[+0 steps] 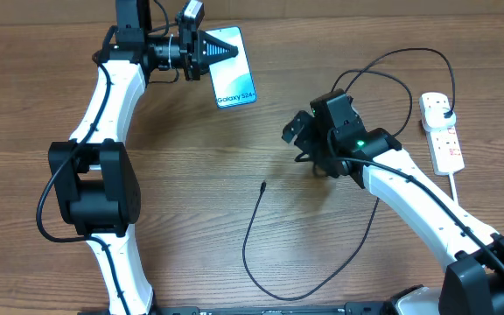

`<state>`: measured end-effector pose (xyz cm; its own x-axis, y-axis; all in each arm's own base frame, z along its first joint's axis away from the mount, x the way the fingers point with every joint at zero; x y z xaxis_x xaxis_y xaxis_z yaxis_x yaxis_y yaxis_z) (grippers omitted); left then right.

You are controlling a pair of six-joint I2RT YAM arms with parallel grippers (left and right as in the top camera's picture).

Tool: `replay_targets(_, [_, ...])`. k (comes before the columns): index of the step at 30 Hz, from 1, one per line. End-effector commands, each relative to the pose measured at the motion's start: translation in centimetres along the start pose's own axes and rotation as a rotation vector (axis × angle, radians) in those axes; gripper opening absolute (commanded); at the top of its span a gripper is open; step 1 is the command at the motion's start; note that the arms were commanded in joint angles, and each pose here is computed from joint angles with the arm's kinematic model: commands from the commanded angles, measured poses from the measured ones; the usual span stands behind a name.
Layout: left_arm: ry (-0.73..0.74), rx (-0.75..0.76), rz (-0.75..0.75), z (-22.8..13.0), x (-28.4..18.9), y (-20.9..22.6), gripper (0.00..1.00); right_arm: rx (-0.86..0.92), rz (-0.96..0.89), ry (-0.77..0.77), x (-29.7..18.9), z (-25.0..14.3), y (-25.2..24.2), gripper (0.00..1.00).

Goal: Plug charger to phone and switch on socket
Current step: 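Pull the right gripper back and hold the phone upright with the left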

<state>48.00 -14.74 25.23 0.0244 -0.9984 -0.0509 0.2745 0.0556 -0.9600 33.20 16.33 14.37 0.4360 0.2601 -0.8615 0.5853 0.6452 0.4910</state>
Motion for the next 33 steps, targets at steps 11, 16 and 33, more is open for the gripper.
replay_targets(11, [0.05, 0.156, -0.073, -0.5, 0.6, -1.8, 0.04, -0.202, 0.03, 0.094, -1.0, -1.3, 0.2, 1.0])
replay_targets(16, [0.045, 0.218, -0.069, -0.6, 0.6, -1.6, 0.04, -0.238, 0.015, 0.11, -1.0, -1.5, -0.2, 1.0])
replay_targets(33, [0.049, 0.076, -0.016, -3.6, 0.6, 0.2, 0.04, -0.274, -0.043, 0.141, -1.1, -2.0, -1.5, 1.0])
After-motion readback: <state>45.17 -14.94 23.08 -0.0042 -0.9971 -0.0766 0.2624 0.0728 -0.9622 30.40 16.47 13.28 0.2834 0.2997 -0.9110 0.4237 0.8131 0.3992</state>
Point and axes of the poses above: each gripper's point midway between its finger pads, its own x axis out along the fingers, its own y axis along the line the jaws close on, z = x × y, the point moved 4 cm from there along -x, back along the fingers, and after that the axes turned 12 degrees about x, right-handed, at the moved point
